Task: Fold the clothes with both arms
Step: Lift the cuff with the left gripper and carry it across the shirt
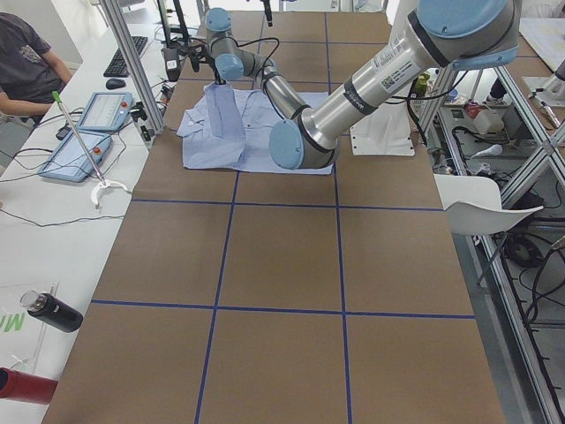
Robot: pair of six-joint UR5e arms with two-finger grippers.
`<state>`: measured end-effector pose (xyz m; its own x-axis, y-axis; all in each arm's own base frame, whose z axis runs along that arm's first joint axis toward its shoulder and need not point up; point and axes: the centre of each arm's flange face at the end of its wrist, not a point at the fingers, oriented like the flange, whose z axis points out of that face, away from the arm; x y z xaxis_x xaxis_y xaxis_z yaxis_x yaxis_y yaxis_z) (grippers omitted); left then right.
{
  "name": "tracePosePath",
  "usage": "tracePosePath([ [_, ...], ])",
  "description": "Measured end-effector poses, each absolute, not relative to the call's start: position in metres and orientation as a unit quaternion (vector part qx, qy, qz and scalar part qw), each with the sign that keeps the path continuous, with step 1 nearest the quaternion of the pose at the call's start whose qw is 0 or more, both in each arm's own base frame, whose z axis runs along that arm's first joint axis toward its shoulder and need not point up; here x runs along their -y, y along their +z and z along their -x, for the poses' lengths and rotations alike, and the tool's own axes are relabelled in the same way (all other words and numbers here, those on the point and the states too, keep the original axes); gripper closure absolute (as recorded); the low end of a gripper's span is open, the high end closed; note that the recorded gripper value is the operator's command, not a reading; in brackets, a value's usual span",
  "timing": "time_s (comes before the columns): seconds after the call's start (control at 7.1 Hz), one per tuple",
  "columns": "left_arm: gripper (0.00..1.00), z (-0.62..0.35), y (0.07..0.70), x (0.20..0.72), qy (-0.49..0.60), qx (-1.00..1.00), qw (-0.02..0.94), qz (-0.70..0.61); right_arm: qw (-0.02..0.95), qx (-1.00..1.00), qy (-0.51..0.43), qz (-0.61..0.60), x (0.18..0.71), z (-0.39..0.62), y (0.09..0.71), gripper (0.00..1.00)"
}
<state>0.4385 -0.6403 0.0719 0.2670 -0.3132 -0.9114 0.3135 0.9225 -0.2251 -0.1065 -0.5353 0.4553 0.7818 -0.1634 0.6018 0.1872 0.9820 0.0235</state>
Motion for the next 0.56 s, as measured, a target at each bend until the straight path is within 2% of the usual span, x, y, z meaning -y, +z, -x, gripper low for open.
tracePosePath([
  [0.28,1.00,-0.484,0.084,0.628,-0.202,-0.589,0.783,-0.002,0.944,0.317,-0.093,0.021,0.536,0.107,0.458,0.00],
  [0.56,1.00,-0.547,0.094,0.588,-0.190,-0.590,0.785,-0.005,0.944,0.317,-0.093,0.023,0.536,0.107,0.459,0.00],
])
